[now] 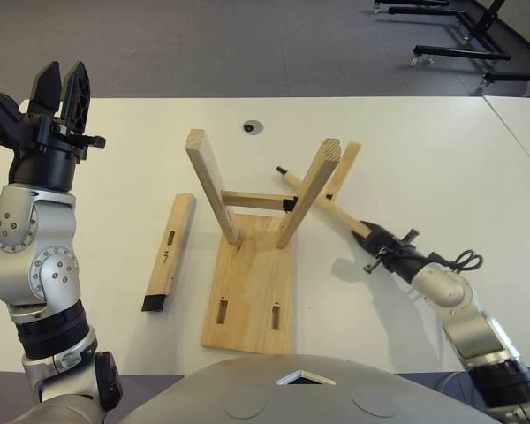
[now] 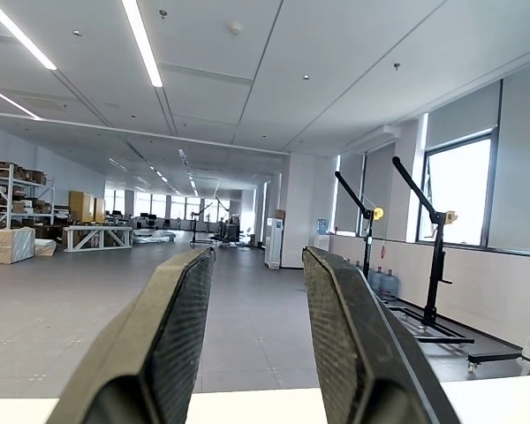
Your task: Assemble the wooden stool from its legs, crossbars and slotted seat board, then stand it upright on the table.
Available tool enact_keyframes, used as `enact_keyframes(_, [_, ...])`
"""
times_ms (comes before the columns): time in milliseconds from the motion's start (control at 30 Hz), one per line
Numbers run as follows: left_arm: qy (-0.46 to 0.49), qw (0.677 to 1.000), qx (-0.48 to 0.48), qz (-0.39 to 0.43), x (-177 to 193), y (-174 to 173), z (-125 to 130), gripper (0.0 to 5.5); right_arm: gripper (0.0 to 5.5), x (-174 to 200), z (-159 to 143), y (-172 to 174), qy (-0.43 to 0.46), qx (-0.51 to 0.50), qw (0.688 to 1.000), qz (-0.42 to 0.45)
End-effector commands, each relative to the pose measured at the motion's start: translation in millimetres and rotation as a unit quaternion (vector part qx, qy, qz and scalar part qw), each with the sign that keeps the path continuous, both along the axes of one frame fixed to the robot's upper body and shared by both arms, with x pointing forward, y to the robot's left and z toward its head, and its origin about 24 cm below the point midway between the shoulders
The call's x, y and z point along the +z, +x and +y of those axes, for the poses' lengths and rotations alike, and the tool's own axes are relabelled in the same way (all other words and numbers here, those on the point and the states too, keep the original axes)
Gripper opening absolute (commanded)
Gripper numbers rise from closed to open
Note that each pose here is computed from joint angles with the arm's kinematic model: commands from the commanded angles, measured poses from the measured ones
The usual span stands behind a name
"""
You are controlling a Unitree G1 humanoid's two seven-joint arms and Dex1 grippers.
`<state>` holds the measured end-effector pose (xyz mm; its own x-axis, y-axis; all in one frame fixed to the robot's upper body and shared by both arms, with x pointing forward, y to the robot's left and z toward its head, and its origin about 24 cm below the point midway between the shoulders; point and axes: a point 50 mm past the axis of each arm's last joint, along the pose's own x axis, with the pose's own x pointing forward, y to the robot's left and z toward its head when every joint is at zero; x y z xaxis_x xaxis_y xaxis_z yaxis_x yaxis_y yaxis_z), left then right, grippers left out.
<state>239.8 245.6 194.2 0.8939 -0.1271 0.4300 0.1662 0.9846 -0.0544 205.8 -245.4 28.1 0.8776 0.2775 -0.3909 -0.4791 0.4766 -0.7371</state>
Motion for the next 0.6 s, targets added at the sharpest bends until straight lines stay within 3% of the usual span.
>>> enact_keyframes(33, [-0.001,1.0,-0.003,0.0,-1.0,1.8,-1.8,1.81,1.05,0.0,-17.4,6.2,-0.133,0.048,0.988,-0.063])
enact_keyframes(167, [-0.003,1.0,-0.002,-0.002,-1.1,0.9,-2.5,1.81,1.05,-4.1,-17.8,5.7,-0.216,0.131,0.964,-0.081])
enact_keyframes(267, [-0.005,1.0,-0.002,-0.002,-2.0,0.5,-2.6,1.81,1.05,-4.9,-16.3,6.2,-0.226,0.143,0.959,-0.095])
enact_keyframes(600, [-0.004,1.0,0.009,-0.006,-0.9,-2.4,0.3,1.81,3.12,-1.8,-33.7,4.7,-0.255,0.155,0.951,-0.082])
